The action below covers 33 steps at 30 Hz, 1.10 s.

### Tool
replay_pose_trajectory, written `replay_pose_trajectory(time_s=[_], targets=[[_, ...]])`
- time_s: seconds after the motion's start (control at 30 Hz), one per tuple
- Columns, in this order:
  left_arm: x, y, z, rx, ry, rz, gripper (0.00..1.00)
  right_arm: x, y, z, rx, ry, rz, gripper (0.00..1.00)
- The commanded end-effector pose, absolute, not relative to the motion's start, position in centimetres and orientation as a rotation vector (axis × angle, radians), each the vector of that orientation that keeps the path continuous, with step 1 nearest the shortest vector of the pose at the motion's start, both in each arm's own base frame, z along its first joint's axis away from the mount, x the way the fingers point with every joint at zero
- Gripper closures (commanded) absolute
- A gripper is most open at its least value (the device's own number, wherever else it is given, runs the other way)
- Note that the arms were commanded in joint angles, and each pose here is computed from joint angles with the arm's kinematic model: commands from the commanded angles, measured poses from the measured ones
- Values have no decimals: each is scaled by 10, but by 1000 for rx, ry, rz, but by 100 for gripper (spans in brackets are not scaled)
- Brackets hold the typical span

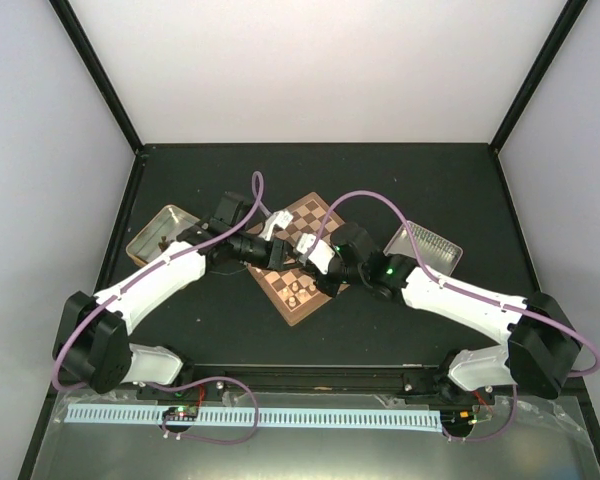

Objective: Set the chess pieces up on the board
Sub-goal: Place the chess piece on the chessboard.

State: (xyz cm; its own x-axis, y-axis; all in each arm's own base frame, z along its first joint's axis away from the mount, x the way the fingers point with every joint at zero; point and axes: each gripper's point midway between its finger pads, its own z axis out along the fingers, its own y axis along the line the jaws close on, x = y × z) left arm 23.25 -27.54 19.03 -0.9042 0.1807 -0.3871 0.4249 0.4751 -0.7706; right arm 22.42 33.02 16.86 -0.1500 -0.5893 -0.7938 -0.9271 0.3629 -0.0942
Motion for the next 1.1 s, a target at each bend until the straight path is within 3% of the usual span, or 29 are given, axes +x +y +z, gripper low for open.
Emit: replay_pose_trajectory(time_s=[0.0,0.17,0.43,0.67,0.87,1.07], targets=[[229,-283,191,548,2460,-1454,79,227,346,210,-1271,1691,594,85],[227,-281,194,546,2454,-1454,92,233,343,215,-1173,1739,612,81],[229,-281,239,513,2289,-1514,93,226,311,251,-921,1720,886,50],[227,-283,310,440,2056,-1686,93,209,280,298,-513,1609,1302,39],[219,-278,360,437,1863,-1764,92,221,266,343,-90,1544,1701,37],[212,-274,377,442,1767,-1805,92,213,276,376,-20,1490,2015,45]])
